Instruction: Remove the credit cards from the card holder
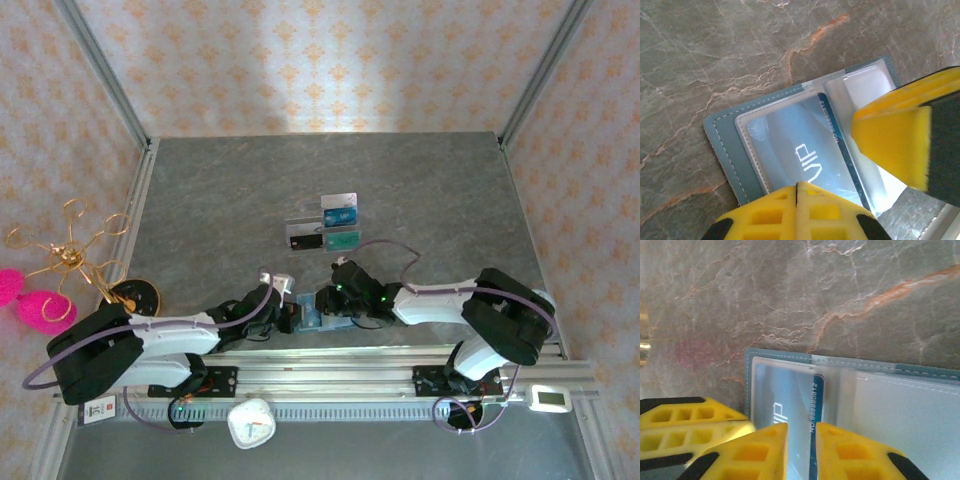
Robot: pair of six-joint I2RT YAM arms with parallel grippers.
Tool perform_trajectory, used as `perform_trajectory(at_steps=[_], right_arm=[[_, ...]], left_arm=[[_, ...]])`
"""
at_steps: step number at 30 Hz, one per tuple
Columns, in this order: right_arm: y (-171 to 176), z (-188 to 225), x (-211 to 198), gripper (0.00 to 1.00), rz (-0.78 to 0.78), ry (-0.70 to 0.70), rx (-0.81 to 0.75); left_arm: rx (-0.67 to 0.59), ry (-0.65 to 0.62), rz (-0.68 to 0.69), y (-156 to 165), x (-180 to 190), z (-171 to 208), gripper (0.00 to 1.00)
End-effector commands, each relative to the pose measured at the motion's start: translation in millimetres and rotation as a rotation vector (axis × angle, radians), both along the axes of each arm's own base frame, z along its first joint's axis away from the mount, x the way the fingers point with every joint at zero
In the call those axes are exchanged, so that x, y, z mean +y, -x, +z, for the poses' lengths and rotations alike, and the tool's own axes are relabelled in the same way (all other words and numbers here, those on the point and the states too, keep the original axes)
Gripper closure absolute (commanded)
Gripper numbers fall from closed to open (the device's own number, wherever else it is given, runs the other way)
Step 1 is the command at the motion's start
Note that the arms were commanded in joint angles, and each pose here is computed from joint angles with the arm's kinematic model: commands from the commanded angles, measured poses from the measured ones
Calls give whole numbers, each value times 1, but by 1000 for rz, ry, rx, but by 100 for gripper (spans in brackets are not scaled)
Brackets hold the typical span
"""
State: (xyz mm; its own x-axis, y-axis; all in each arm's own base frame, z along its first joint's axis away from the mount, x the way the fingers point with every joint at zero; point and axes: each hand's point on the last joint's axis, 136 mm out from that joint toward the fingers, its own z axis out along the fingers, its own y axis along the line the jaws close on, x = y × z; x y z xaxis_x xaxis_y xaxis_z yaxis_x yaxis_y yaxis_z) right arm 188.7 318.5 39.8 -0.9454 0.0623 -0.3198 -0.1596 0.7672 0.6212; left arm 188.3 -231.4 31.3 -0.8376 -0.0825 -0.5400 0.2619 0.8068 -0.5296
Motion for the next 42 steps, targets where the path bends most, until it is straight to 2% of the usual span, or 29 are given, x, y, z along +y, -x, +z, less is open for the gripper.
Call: perform_trajectory(at_steps=[1, 9, 15, 20, 23, 28, 31, 34, 41, 42], right_arm=[[-5, -9, -8, 79, -34, 51, -4], [-4, -18, -6, 81, -21, 70, 11], [-3, -16, 2, 82, 3, 33, 20], [-5, -18, -2, 95, -18, 51, 15], [-5, -18, -12, 99, -51, 63, 6], [1, -18, -19, 98, -58, 48, 16], [2, -16, -17, 94, -51, 27, 11], [1, -14, -15, 100, -46, 17, 4], [2, -9, -19, 100, -66, 1, -3], [2, -9, -20, 91, -66, 2, -4]], left_arm=[[-10, -23, 30, -1, 7, -1, 100], [26, -63, 39, 4, 14, -20, 100], [70, -67, 10, 14, 11, -31, 100], [73, -71, 20, 15, 13, -33, 100], [55, -63, 39, 12, 17, -29, 100], [52, -40, 45, 9, 17, -27, 100], [42, -32, 35, 7, 13, -23, 100], [38, -38, 26, 5, 10, -21, 100], [31, -24, 32, 4, 10, -18, 100], [32, -23, 34, 4, 11, -18, 100]])
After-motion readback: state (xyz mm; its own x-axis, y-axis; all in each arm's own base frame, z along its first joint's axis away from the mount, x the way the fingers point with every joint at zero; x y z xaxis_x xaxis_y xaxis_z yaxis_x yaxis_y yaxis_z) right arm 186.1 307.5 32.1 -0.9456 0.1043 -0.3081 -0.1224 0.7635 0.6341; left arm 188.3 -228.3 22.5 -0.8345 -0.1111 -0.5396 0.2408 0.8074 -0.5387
